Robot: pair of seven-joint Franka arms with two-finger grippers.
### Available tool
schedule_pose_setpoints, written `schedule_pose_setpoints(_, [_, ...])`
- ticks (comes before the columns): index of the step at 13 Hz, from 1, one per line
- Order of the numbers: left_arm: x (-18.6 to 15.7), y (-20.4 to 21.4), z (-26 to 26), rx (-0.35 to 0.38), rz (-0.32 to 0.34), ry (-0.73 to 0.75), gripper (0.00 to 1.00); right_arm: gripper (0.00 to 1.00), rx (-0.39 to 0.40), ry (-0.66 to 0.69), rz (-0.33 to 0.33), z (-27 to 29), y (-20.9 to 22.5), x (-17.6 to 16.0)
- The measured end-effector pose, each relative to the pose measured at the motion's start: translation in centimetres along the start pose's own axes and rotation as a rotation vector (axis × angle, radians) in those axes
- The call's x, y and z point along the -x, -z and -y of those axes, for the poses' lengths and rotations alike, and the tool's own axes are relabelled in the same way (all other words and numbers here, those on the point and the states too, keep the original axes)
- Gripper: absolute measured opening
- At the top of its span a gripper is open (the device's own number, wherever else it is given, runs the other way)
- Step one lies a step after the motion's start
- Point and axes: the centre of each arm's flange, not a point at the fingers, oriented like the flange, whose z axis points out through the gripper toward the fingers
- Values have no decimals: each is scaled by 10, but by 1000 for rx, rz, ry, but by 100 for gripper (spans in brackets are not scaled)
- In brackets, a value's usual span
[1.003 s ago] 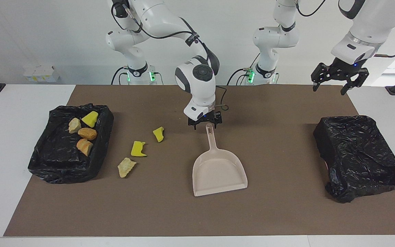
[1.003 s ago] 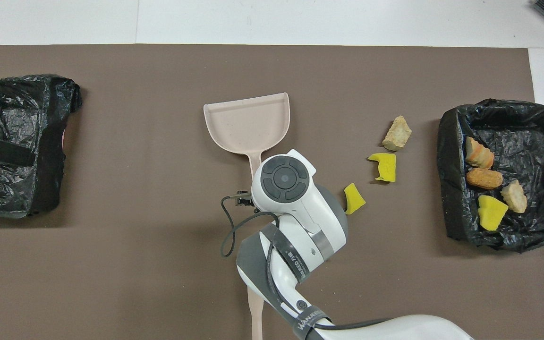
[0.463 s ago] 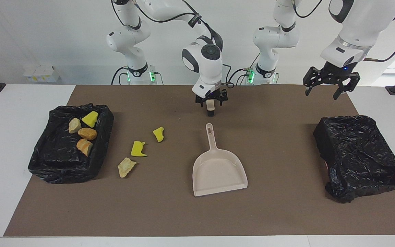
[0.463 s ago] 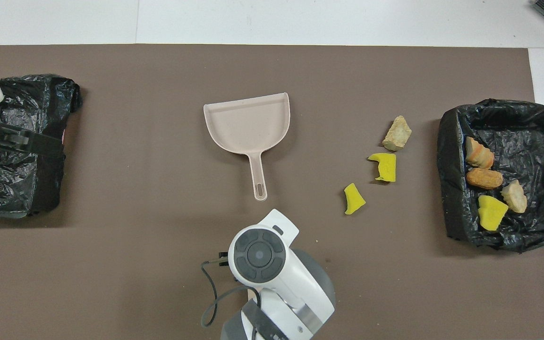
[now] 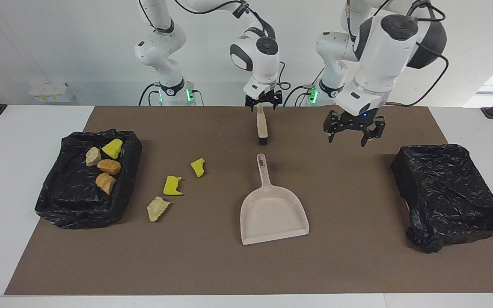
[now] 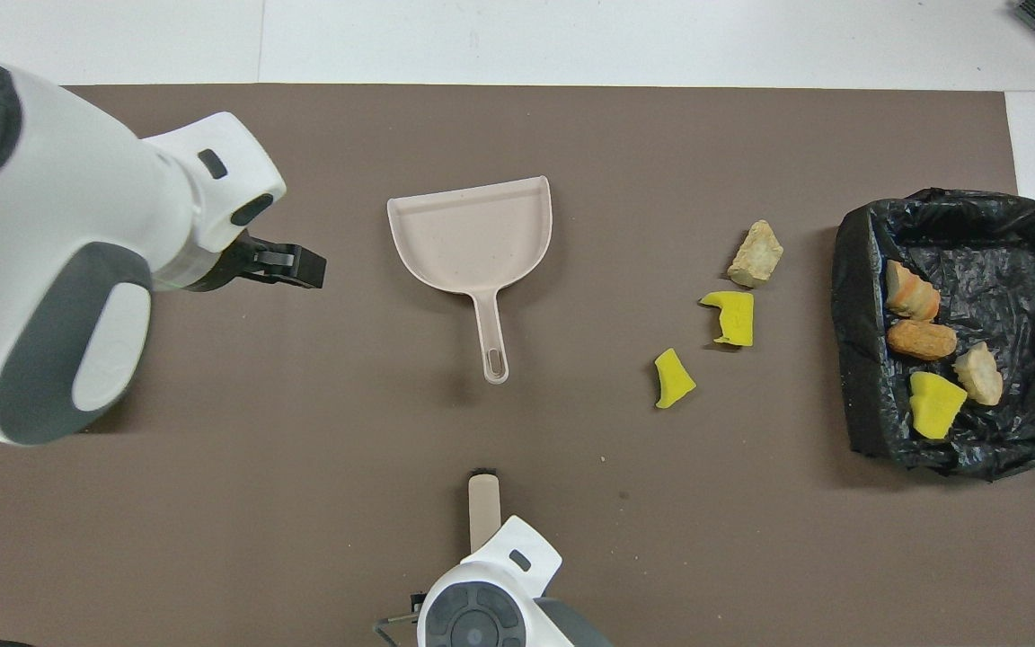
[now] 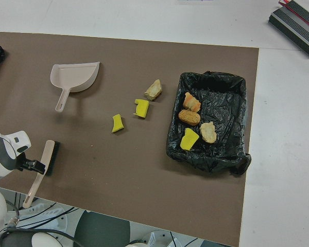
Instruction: Sweep and dump trash in bin
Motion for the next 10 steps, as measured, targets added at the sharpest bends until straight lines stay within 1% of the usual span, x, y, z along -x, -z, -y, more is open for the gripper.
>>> schedule_pose_setpoints(2, [3,-26,-36,6,0,33,100,98,9,-10,13,-3,-6,22])
schedule_pose_setpoints(3, [4,-41,-56,6,10,49,100,94,14,-13,14,-6,-10,28])
schedule_pose_setpoints(4, [4,-59,-79,8,14,71,100,94,8,-19,8,-9,-14,32])
schedule_pose_setpoints(5, [3,-78,-100,13,9,93,100,85,-5,-34,2,-11,-20,34])
schedule_pose_setpoints(6, [2,-95,-118,18,2,111,100,79,-19,-50,2,-10,-25,37])
schedule_pose_setpoints(7, [2,-108,-133,25,-6,127,100,79,-22,-59,4,-10,-27,39])
schedule_pose_setpoints(8, [2,-121,-149,33,-16,145,100,69,-24,-62,7,-10,-27,40])
schedule_pose_setpoints(10, [4,-141,-166,35,-13,163,100,41,-24,-64,9,-10,-27,40])
